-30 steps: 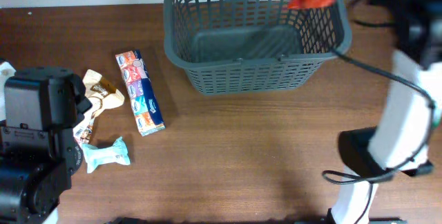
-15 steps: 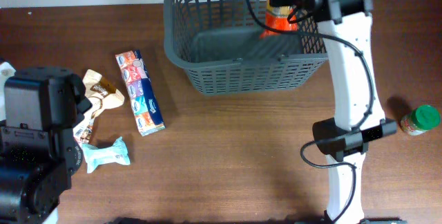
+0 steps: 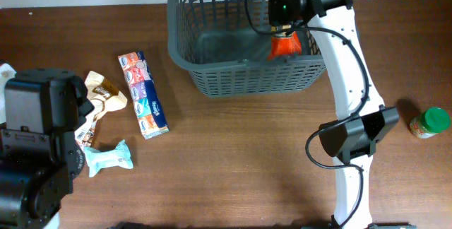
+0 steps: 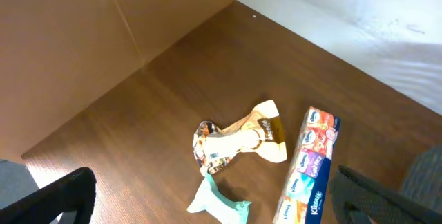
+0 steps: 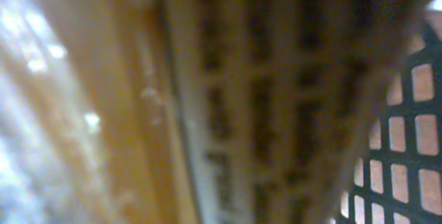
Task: Pack container
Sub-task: 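Carry the spaghetti package over the basket and release it inside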
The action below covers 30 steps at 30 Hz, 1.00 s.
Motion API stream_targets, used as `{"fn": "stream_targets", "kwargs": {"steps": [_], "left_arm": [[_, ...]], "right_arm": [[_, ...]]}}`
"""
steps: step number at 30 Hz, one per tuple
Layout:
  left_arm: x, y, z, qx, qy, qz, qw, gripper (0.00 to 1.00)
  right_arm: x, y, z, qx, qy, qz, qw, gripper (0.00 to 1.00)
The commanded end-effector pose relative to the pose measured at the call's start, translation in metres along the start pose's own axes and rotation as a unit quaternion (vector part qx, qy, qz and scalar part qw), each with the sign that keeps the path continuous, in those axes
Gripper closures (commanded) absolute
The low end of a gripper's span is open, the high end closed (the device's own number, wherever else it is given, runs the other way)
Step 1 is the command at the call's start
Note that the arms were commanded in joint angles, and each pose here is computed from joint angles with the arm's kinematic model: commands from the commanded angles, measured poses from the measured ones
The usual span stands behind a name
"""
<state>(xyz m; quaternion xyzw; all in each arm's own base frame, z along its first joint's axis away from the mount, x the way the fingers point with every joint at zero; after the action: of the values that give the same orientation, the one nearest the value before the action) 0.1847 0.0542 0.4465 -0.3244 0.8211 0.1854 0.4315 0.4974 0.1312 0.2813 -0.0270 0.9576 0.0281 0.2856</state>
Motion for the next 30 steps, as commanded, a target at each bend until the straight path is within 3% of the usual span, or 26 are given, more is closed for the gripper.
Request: {"fn": "stream_targets", "kwargs": {"steps": [1,5,9,16,26,30], "left_arm": [[0.000,0.000,0.000,0.002,0.002,-0.003,1.000,0.00],[0.000,0.000,0.000,0.002,0.002,-0.003,1.000,0.00],[0.000,0.000,0.000,0.002,0.002,-0.003,1.000,0.00],[0.000,0.000,0.000,0.002,0.002,-0.003,1.000,0.00],[0.000,0.000,0.000,0.002,0.002,-0.003,1.000,0.00],[0.000,0.000,0.000,0.002,0.002,-0.003,1.000,0.00]], "right_arm": [[-0.008,-0.005,-0.015,0.010,-0.027,0.002,1.000,0.96],[-0.004,-0.006,-0.009,0.012,-0.016,0.001,1.000,0.95],[-0.003,-0.006,-0.008,0.012,-0.014,0.000,1.000,0.70],[-0.003,-0.006,-0.009,0.012,-0.015,0.000,1.000,0.52],[-0.006,-0.015,-0.012,0.026,-0.021,0.002,0.999,0.49],[-0.017,-0.030,-0.035,0.030,-0.049,0.016,0.998,0.49]]}}
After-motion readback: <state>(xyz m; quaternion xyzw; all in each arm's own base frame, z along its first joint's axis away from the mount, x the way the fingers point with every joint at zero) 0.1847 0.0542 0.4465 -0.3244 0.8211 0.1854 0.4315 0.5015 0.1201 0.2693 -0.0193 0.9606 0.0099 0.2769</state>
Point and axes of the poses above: each gripper's point midway between its finger pads, its own z axis out along the fingers, its own y axis along the line the jaws close on, x = y × z, the point moved 5 cm from there along -z, back along the fingers, and after that the axes turned 1 degree about z, right-handed, at the moved point
